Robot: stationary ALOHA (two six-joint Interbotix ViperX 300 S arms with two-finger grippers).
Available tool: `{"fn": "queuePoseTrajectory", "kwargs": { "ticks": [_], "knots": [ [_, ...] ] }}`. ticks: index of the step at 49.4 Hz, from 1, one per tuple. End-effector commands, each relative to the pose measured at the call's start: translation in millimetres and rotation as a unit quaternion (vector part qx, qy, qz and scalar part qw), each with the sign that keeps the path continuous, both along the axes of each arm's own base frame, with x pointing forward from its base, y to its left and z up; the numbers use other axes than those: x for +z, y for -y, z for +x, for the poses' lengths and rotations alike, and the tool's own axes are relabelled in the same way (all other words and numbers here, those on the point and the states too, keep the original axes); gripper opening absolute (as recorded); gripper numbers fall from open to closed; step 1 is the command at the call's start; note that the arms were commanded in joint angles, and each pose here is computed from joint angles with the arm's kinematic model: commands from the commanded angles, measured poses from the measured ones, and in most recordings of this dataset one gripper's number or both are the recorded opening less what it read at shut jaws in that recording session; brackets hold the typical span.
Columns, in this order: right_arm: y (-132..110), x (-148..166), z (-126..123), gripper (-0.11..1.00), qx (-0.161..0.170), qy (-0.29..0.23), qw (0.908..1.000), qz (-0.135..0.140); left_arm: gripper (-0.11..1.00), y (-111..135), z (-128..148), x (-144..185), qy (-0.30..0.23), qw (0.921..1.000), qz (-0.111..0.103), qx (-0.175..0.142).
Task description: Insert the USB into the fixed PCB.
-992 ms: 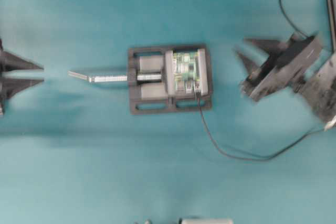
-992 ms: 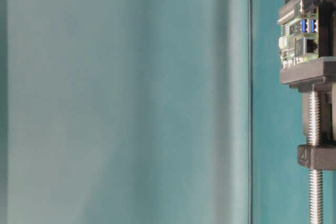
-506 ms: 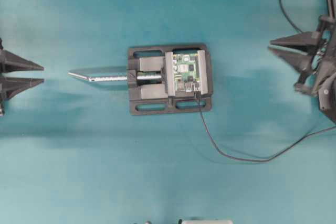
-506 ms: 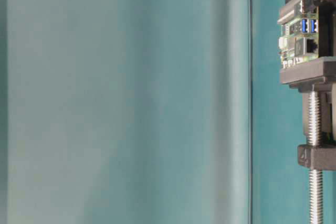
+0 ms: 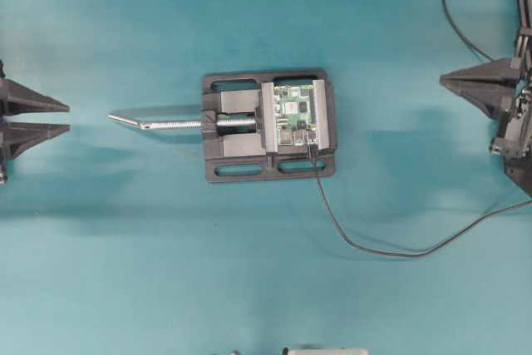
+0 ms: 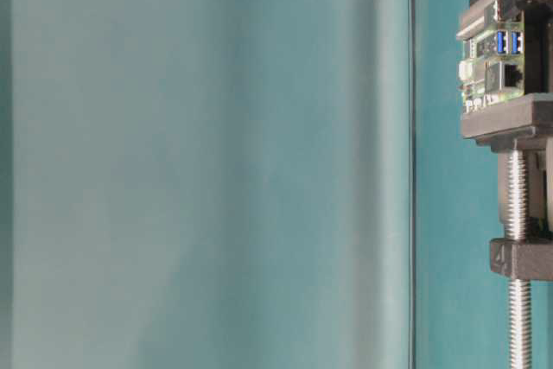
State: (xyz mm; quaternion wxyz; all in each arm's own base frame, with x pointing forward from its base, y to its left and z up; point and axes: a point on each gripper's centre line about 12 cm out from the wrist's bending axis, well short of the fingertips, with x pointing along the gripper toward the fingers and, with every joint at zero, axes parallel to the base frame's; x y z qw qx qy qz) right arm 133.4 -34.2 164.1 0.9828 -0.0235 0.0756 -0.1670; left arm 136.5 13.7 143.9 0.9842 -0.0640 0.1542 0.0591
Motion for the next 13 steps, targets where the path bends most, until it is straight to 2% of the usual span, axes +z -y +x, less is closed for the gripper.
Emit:
{"fn": "queuePoseTrajectory", "kwargs": {
  "ticks": [1,13],
  "knots": [
    [-3.5,6.4,4.1,0.11,0.013,0.002,0.9999,0.003,0.52,-0.7,2.3,4.7,0.007,1.0000,-0.004,0.003],
    [-21.3,0.0,7.7,0.11,0.086,-0.032,0.9954,0.027,0.52,-0.7,2.3,5.0,0.008,1.0000,-0.004,0.003]
  ]
}}
